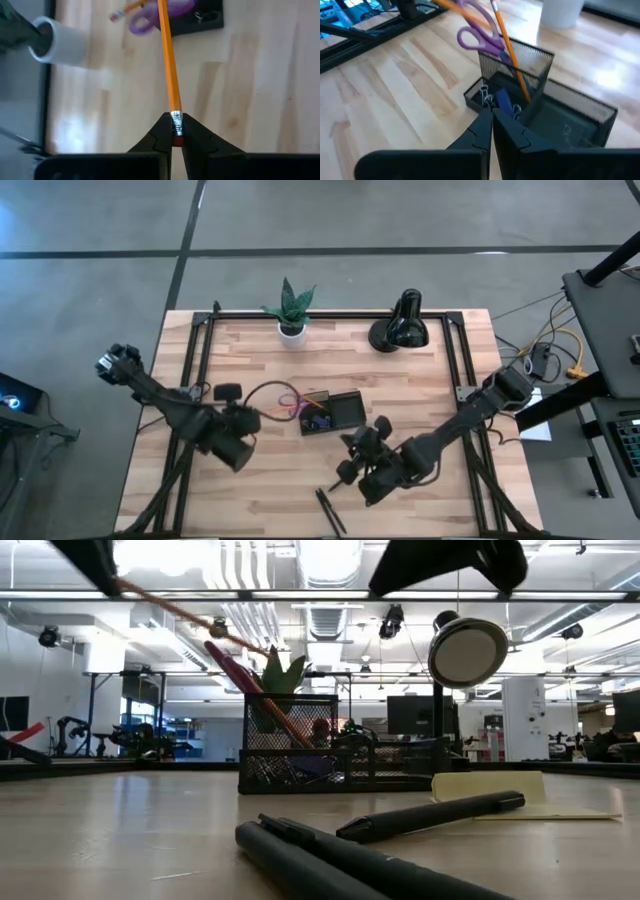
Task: Pick and place office supplies into organizer
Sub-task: Put the pencil into the desk organizer
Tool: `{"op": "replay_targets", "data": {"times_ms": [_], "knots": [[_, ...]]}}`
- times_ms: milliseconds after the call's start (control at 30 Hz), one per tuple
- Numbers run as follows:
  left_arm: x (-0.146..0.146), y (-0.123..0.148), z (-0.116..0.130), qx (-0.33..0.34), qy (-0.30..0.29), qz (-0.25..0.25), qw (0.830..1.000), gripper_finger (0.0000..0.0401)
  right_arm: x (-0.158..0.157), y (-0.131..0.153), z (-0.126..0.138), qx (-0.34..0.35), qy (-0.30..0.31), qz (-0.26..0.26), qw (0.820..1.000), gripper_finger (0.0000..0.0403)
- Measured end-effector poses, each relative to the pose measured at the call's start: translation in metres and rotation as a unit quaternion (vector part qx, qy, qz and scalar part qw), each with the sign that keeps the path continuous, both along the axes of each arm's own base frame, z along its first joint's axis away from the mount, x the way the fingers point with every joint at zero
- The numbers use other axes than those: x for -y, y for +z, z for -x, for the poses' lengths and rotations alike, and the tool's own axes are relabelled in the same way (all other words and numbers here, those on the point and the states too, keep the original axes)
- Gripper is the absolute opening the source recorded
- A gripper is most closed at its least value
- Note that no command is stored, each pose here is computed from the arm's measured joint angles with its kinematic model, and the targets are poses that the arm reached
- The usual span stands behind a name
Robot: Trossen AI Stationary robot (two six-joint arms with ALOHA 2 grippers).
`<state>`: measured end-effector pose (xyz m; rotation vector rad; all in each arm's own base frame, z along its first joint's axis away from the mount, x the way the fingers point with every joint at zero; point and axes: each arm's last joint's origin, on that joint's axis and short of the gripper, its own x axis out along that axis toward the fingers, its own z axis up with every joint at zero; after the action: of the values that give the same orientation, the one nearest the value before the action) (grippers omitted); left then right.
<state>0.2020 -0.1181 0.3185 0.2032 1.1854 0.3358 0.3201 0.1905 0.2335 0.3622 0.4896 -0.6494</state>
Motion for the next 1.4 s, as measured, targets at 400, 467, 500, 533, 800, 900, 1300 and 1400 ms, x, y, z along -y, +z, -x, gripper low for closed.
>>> {"op": "replay_targets", "data": {"times_ms": [400,467,500,533,800,900,1300,1400], "knots": [[-0.027,0.016,-0.046,-0.128,-0.094,-0.065,0.985,0.0006,0.003,-0.017,0.006,0.001,-0.035,-0.040,0.999,0.0008],[-0.028,0.017,-0.057,-0.137,-0.111,-0.071,0.982,0.0006,0.004,-0.019,0.007,0.002,-0.040,-0.046,0.998,0.0008],[-0.028,0.016,-0.062,-0.145,-0.122,-0.074,0.979,0.0006,0.004,-0.020,0.007,0.003,-0.042,-0.049,0.998,0.0008],[-0.028,0.014,-0.067,-0.153,-0.131,-0.078,0.976,0.0006,0.004,-0.020,0.007,0.004,-0.045,-0.051,0.998,0.0008],[-0.021,0.000,-0.103,-0.204,-0.200,-0.115,0.951,0.0006,0.005,-0.022,0.008,0.004,-0.047,-0.050,0.998,0.0008],[-0.019,-0.004,-0.114,-0.217,-0.222,-0.140,0.940,0.0006,0.005,-0.022,0.008,0.005,-0.048,-0.050,0.998,0.0008],[-0.019,-0.014,-0.125,-0.278,-0.306,-0.217,0.884,0.0015,0.005,-0.022,0.008,0.010,-0.051,-0.056,0.997,0.0008],[-0.021,-0.012,-0.125,-0.275,-0.295,-0.259,0.878,0.0023,0.005,-0.022,0.008,0.010,-0.051,-0.056,0.997,0.0008]]}}
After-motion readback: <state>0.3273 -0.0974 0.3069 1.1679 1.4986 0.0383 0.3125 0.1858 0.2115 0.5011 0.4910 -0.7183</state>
